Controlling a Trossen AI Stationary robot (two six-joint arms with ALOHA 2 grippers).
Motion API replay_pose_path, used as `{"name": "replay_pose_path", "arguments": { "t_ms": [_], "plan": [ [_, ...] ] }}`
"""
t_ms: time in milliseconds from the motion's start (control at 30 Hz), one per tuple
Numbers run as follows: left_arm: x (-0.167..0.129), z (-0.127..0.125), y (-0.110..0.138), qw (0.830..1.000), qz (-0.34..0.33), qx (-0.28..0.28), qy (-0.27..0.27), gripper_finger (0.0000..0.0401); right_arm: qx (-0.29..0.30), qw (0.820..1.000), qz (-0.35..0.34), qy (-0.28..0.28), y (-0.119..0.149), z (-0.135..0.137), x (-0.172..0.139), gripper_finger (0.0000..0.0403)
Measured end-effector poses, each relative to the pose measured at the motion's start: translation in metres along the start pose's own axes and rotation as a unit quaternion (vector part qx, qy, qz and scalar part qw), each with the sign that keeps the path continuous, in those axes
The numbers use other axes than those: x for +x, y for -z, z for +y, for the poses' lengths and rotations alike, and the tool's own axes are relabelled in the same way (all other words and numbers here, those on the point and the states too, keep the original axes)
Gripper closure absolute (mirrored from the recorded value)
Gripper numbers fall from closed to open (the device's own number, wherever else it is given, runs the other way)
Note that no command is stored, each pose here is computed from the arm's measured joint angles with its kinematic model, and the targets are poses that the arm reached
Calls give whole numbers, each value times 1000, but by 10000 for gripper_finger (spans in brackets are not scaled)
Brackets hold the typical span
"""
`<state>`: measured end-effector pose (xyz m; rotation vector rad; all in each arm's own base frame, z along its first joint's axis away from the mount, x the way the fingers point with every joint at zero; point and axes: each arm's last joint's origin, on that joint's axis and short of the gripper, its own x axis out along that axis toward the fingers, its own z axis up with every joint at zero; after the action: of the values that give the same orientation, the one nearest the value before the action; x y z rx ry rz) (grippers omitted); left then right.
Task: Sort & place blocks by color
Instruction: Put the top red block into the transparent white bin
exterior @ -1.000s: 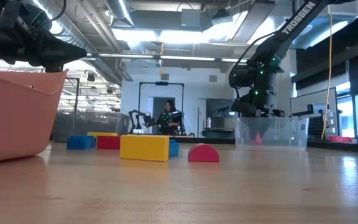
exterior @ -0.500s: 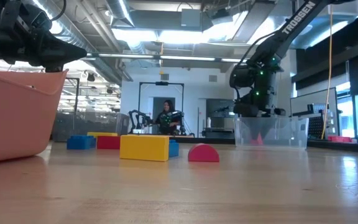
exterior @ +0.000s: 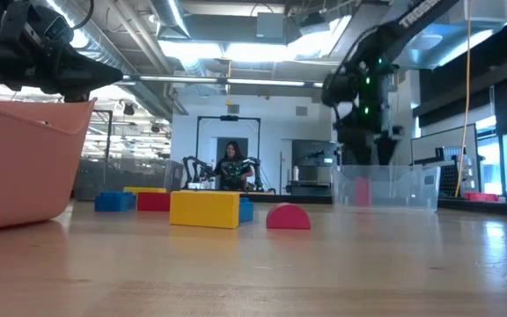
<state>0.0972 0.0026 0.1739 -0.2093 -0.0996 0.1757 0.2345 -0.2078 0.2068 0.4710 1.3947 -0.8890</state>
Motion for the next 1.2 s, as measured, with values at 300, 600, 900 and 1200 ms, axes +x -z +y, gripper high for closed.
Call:
{"name": "replay_pose_path", "arguments": {
  "t_ms": [300, 600, 900, 1200],
  "plan": [
    [0, 0, 0, 1000, 0, 0, -1, 401, 0, 987, -144, -79, 38, -9, -74, 31],
    [0, 0, -1, 1000, -3, -1, -1, 401, -59, 865, -370, -333, 121, 21, -73, 31],
    [0, 0, -3, 1000, -13, -3, 1, 401, -126, 632, -583, -495, 168, 42, -52, 31],
    [0, 0, -2, 1000, -13, -3, 1, 401, -165, 619, -585, -497, 187, 51, -29, 31]
  ]
}}
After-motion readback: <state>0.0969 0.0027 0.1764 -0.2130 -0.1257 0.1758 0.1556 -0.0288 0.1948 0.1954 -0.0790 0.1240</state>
